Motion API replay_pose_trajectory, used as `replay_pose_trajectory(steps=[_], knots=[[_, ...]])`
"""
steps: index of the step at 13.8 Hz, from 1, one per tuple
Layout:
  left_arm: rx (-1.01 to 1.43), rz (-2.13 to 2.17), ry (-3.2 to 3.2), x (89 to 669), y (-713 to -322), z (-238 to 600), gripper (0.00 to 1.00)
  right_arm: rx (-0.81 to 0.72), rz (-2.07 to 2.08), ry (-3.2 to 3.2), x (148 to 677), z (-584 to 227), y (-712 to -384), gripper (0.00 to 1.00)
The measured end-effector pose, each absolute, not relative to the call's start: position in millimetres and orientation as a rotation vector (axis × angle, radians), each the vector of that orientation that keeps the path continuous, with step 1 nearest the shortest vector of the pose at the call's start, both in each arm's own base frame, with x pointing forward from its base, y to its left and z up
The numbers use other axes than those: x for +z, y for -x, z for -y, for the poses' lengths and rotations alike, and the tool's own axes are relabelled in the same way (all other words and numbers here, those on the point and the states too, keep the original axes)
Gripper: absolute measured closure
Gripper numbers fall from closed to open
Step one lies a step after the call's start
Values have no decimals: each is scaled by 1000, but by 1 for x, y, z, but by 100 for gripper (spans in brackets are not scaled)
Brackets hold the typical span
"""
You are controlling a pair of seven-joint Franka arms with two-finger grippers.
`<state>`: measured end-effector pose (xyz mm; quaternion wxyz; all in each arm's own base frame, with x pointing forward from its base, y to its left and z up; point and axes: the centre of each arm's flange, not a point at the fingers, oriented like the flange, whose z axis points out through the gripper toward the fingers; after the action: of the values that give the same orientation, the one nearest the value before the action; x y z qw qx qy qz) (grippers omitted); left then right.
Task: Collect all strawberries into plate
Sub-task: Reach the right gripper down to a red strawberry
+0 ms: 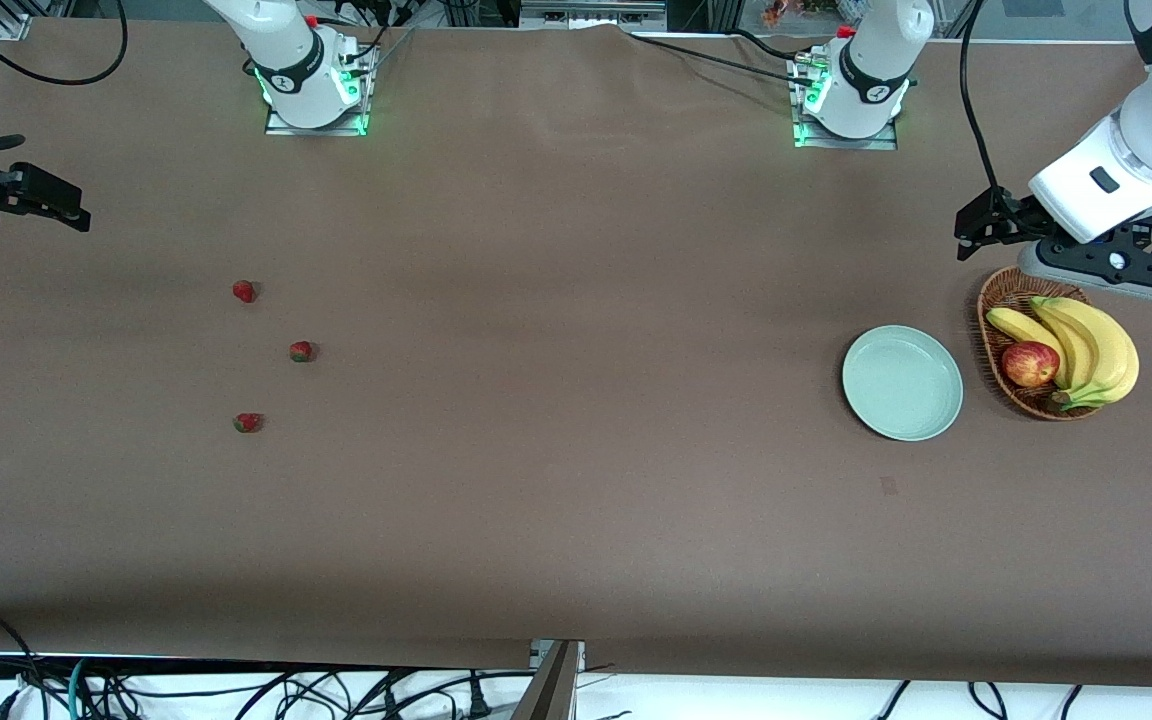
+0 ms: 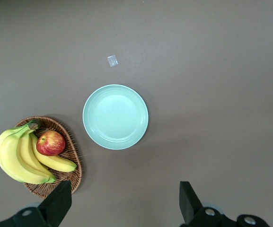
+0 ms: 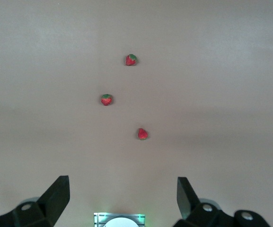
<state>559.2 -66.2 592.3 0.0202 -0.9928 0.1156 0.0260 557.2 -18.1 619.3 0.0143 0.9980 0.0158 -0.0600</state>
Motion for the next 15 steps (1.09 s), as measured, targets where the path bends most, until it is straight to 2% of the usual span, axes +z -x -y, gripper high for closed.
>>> replay_pose_trajectory(steps=[6,10,15], knots=[[80,-359,3079,592,-559,66,0,-194,-48,-3107,617,18,-559,0],[71,-362,3079,593,-560,67,0,-167,-49,-3108,602,19,-573,0],[70,-369,3078,593,-560,70,0,-273,-43,-3105,523,21,-613,0]])
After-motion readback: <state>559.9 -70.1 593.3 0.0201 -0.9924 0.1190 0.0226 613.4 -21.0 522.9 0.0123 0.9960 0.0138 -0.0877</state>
